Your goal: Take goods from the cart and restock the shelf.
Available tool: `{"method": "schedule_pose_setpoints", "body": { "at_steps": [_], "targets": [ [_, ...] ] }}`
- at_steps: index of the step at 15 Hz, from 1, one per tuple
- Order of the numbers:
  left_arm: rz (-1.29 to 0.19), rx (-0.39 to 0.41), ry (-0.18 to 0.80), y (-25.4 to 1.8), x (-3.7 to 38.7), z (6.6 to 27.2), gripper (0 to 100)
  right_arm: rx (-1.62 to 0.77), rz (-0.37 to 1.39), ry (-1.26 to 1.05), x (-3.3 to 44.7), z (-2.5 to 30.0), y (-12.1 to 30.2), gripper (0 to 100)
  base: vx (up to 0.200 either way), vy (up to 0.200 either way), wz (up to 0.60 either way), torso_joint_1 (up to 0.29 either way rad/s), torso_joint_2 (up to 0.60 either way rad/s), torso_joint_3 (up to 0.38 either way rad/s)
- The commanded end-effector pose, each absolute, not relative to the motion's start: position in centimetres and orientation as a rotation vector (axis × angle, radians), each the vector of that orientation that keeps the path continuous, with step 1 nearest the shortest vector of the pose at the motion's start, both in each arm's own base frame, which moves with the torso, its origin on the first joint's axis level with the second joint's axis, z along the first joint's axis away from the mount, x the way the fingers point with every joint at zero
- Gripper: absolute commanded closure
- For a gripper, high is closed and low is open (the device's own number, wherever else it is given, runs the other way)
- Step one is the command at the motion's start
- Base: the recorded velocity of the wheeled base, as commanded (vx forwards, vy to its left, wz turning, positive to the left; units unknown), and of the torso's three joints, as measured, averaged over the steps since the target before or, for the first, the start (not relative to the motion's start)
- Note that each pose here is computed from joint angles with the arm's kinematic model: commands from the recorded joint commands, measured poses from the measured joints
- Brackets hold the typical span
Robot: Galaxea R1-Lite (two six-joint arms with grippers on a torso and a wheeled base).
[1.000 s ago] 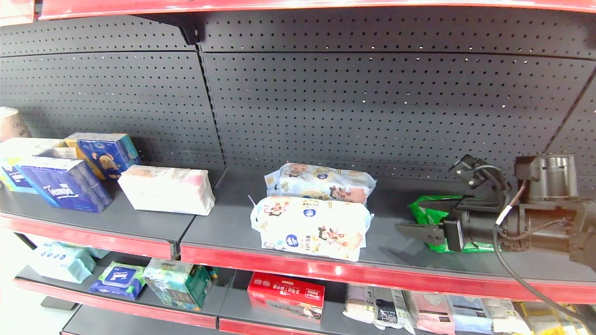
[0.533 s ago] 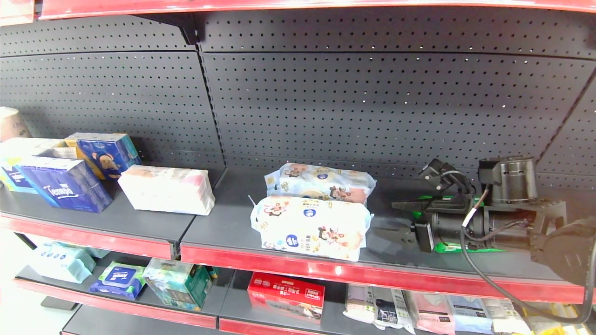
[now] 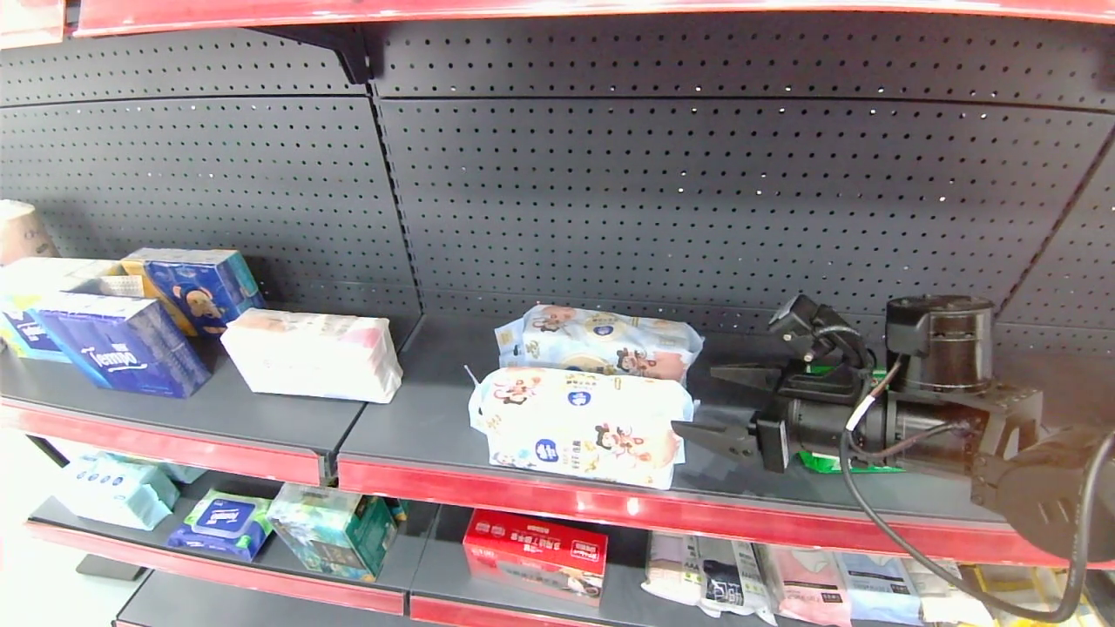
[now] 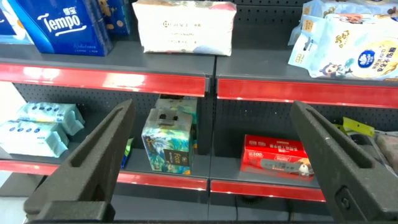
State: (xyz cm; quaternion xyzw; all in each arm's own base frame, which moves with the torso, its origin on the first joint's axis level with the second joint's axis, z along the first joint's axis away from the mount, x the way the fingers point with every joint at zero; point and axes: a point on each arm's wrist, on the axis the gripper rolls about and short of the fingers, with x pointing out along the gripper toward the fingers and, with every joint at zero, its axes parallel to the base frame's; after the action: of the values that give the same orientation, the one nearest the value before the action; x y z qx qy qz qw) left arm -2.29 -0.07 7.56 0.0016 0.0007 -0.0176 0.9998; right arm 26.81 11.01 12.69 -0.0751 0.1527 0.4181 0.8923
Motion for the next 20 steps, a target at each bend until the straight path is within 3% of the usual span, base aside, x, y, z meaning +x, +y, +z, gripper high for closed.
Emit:
{"method": "schedule_pose_setpoints", "body": {
  "at_steps": [1,20],
  "targets": [
    [-0.035,0.003,0.003,-0.1,-2.3,7.6,0,-0.158,0.883,0.324,26.5,12.2,11.3,0,0.0,0.0,0.0,0.0,0.0,0.0],
    [-0.035,0.001,0.003,-0.1,-2.3,7.6,0,-0.225,0.949,0.252,26.7,9.0,14.3,0,0.0,0.0,0.0,0.0,0.0,0.0]
  ]
}}
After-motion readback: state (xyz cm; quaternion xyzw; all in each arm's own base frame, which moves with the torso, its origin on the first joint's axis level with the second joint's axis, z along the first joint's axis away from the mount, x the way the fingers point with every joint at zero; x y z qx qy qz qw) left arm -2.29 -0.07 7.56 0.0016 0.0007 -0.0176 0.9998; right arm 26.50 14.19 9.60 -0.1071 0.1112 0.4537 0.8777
